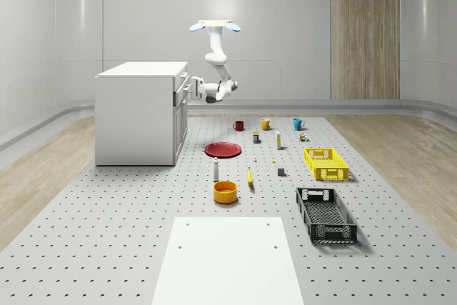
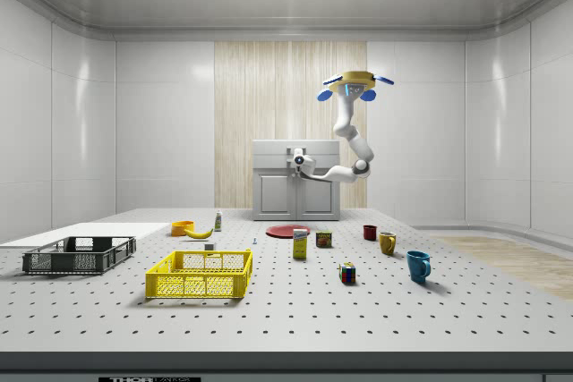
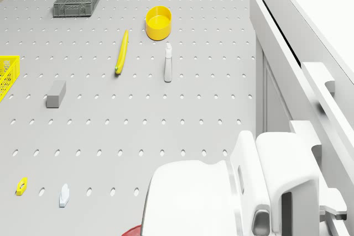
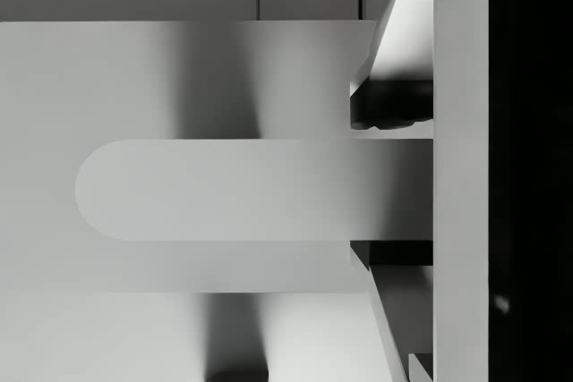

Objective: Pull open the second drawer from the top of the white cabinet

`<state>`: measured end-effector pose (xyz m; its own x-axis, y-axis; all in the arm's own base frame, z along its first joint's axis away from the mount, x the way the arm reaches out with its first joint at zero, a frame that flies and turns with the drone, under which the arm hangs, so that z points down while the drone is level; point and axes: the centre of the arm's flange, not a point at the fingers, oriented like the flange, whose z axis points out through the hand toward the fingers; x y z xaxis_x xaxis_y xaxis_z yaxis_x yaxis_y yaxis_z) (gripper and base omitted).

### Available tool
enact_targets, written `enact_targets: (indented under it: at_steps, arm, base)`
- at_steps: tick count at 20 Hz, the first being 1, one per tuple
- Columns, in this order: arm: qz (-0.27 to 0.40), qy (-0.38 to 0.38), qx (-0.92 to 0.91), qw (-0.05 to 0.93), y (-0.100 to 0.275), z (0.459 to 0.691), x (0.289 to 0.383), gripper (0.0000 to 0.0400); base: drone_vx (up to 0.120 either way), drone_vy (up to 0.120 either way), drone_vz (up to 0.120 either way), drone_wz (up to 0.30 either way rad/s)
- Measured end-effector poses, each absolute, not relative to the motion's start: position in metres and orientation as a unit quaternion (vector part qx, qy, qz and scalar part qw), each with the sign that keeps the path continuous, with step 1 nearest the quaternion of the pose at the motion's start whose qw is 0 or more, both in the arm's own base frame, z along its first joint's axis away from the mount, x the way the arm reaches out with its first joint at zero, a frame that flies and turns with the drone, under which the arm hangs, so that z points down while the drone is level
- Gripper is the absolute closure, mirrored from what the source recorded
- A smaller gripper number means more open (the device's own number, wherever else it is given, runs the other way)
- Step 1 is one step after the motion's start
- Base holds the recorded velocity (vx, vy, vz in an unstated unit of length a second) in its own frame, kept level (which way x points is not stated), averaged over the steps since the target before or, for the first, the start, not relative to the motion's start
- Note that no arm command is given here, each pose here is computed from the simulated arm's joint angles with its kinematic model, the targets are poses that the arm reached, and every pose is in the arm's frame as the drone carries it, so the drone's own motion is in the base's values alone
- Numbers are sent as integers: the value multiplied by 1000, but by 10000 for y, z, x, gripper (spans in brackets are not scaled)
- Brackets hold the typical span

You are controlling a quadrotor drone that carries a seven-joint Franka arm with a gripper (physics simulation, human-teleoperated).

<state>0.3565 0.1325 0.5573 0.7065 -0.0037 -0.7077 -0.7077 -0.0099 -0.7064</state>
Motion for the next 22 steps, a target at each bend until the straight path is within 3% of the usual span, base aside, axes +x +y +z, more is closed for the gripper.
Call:
enact_targets:
  at_steps: [9,13,18,19,22]
  arm:
    - [271,272,-659,647,1006,5589,3561,247]
    - [263,262,-658,655,912,5541,3574,277]
    - [272,273,-656,649,829,5573,3567,258]
    - [260,259,-660,656,814,5494,3584,251]
    - [268,267,-657,653,698,5548,3573,275]
  base:
    - [0,0,0,0]
    - [0,0,0,0]
    - [0,0,0,0]
    - [0,0,0,0]
    - [0,0,0,0]
